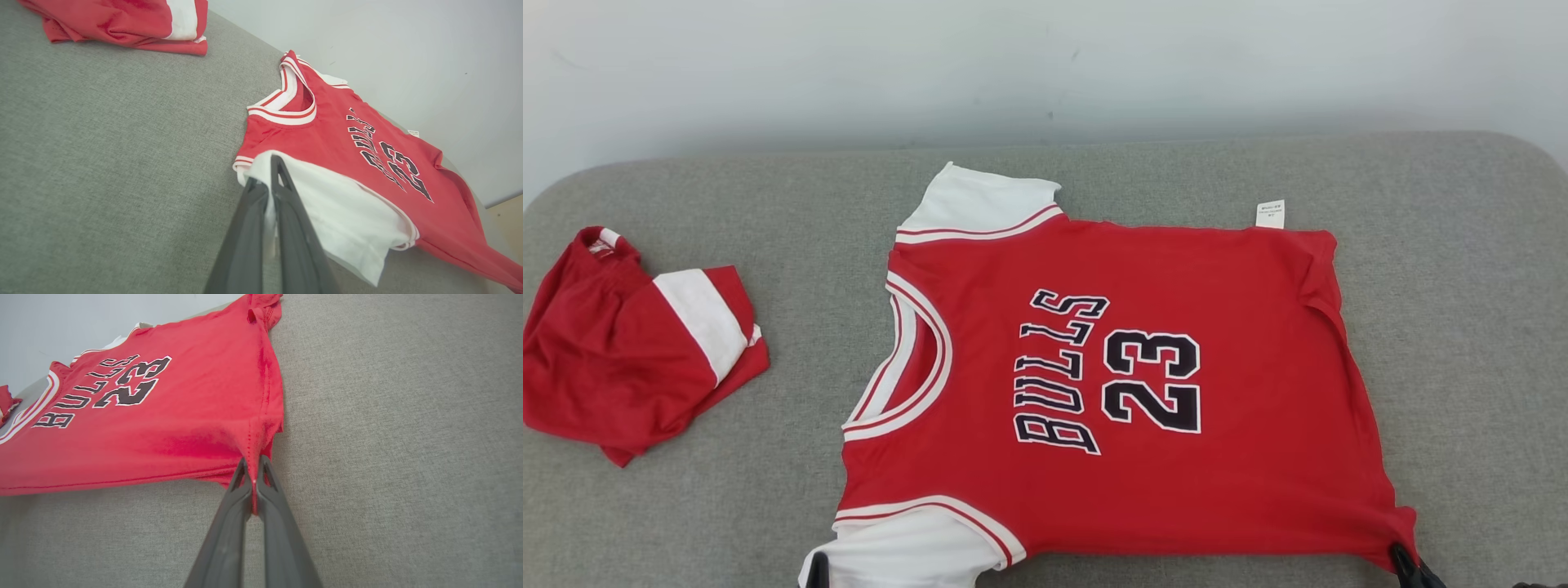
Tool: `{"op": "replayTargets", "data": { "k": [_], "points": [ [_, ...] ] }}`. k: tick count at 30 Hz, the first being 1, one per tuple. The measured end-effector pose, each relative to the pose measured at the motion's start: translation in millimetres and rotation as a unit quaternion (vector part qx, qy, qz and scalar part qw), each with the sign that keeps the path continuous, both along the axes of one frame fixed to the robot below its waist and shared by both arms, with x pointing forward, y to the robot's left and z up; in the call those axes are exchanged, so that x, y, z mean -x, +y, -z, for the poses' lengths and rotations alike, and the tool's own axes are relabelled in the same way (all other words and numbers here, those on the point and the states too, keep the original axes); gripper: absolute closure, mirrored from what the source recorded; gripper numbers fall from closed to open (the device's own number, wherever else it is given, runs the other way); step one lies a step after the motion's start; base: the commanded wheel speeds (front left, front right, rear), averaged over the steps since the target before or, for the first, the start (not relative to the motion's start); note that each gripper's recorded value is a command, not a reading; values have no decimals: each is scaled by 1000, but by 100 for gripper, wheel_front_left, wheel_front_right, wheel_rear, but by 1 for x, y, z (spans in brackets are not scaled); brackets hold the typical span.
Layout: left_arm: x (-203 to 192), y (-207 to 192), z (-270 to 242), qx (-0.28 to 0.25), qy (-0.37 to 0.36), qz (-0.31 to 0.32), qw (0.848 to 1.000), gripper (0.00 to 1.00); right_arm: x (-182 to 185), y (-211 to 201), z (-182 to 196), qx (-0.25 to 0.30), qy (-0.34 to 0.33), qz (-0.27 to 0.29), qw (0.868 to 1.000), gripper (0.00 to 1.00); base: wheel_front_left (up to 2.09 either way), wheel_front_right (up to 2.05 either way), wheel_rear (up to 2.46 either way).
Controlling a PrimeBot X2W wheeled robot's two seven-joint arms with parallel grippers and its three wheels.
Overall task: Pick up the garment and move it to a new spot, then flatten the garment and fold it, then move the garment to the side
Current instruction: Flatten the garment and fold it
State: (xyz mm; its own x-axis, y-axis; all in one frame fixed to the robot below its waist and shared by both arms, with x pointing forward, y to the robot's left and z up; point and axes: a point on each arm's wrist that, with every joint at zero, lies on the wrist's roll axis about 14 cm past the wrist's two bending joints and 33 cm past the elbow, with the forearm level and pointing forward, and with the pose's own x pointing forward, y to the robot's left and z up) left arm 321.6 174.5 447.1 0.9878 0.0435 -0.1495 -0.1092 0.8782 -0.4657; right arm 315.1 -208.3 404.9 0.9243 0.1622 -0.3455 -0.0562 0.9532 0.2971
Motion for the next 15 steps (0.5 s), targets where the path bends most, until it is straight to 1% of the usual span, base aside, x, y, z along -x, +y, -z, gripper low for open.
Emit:
{"op": "replayTargets", "data": {
  "k": [3, 6, 11, 15],
  "points": [
    [0, 0, 0, -5, -2, 4, 1000, 100, 0, 4, -6, -2, -2, 0, 1000, 100, 0, 0, 0],
    [-7, -8, -5, -10, -14, 22, 1000, 100, -3, 7, -10, 3, 0, -5, 1000, 100, 0, 0, 0],
    [-37, -23, -22, -34, -46, 74, 996, 100, -19, 10, -18, 3, -3, -7, 1000, 100, 0, 0, 0],
    [-69, -31, -35, -52, -67, 108, 991, 100, -35, 13, -19, 9, -2, -15, 1000, 100, 0, 0, 0]
  ]
}}
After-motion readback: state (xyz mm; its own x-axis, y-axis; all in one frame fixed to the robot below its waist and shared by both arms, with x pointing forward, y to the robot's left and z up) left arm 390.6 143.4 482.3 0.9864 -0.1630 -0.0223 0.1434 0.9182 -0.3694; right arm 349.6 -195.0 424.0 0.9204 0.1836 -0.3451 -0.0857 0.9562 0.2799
